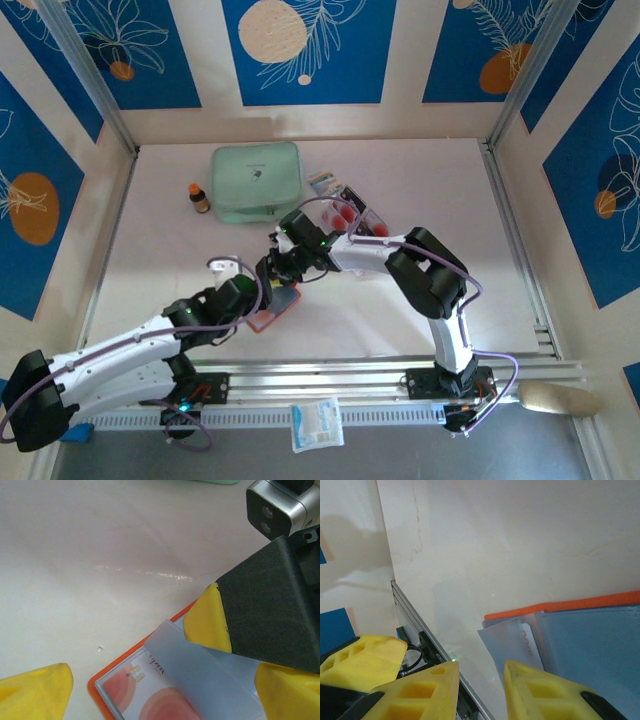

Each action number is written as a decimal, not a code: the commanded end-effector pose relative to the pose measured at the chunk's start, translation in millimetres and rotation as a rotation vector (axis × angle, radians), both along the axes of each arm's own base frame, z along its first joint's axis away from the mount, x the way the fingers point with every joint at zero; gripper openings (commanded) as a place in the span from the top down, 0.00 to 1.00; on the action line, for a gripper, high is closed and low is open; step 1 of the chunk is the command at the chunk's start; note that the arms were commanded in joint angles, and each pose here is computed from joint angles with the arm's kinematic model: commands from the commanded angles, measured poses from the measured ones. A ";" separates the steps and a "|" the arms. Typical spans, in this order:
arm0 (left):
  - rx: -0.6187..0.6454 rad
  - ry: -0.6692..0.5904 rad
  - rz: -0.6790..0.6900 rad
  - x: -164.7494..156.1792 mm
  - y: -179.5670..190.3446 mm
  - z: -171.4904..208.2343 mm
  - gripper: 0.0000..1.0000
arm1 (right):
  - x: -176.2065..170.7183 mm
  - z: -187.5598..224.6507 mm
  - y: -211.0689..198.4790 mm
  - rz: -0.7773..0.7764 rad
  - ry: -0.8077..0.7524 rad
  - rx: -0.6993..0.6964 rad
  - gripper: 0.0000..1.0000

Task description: Put the credit cards into the card holder

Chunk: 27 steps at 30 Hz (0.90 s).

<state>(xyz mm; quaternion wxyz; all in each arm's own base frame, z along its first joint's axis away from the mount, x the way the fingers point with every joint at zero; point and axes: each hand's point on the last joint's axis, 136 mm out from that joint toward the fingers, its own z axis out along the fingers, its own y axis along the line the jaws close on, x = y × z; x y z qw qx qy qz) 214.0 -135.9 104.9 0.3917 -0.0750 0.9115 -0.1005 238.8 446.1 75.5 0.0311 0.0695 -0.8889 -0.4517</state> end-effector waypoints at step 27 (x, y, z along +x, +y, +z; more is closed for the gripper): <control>-0.009 -0.100 0.082 10.2 16.4 37.1 0.06 | -79.2 -22.0 11.9 0.149 0.069 -0.084 0.43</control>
